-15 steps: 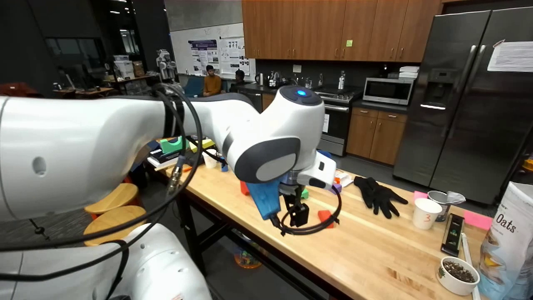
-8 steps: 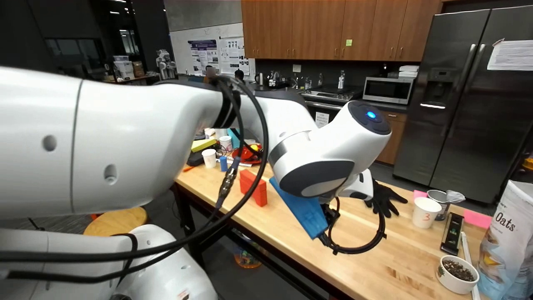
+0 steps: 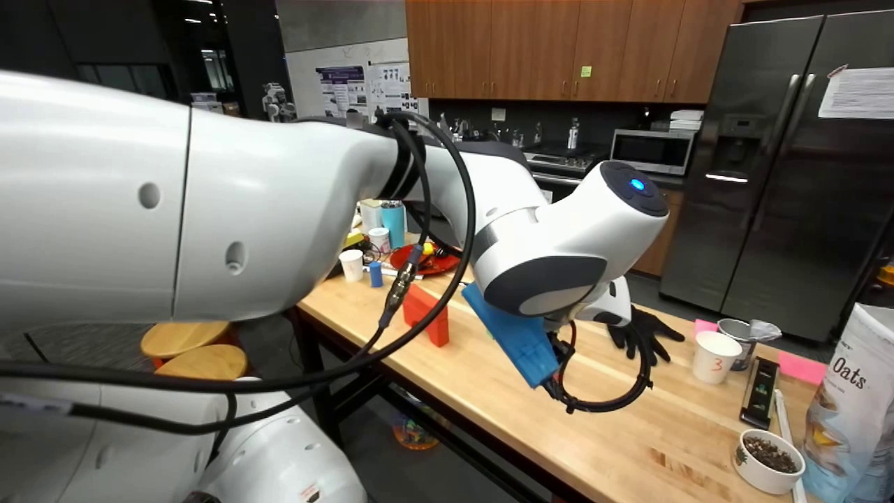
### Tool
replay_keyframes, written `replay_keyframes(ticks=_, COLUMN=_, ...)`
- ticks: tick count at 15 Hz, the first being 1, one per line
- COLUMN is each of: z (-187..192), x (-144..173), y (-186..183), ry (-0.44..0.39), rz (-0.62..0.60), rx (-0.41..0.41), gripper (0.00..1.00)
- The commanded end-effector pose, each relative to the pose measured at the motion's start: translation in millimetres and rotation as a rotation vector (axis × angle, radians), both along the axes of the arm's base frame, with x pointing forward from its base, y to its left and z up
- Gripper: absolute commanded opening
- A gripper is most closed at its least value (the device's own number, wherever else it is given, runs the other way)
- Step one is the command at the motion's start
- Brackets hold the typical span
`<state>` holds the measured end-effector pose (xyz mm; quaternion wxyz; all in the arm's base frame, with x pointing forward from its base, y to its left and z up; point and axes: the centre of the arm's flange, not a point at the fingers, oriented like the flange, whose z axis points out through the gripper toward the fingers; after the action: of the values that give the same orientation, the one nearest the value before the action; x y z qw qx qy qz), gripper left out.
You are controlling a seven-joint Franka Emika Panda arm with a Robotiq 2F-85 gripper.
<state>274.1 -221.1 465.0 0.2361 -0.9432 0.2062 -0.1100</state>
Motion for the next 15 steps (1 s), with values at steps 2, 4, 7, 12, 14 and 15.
replay_keyframes(ticks=2, z=9.3, x=-3.3, y=-39.2, ry=-0.027, rz=-0.157, rx=0.013, gripper=1.00)
replay_keyframes(ticks=4, z=18.8, x=-2.5, y=-59.6, ry=-0.025, rz=-0.199, rx=-0.006, gripper=1.00)
replay_keyframes(ticks=7, z=19.6, x=-9.0, y=-53.4, ry=-0.035, rz=-0.182, rx=-0.020, gripper=1.00)
replay_keyframes(ticks=12, z=17.9, x=-6.2, y=-54.1, ry=-0.024, rz=-0.180, rx=-0.022, gripper=1.00)
replay_keyframes(ticks=14, z=17.8, x=-6.1, y=-53.8, ry=-0.024, rz=-0.180, rx=-0.022, gripper=1.00)
replay_keyframes(ticks=15, z=17.8, x=-6.1, y=-53.8, ry=-0.024, rz=-0.180, rx=-0.022, gripper=1.00)
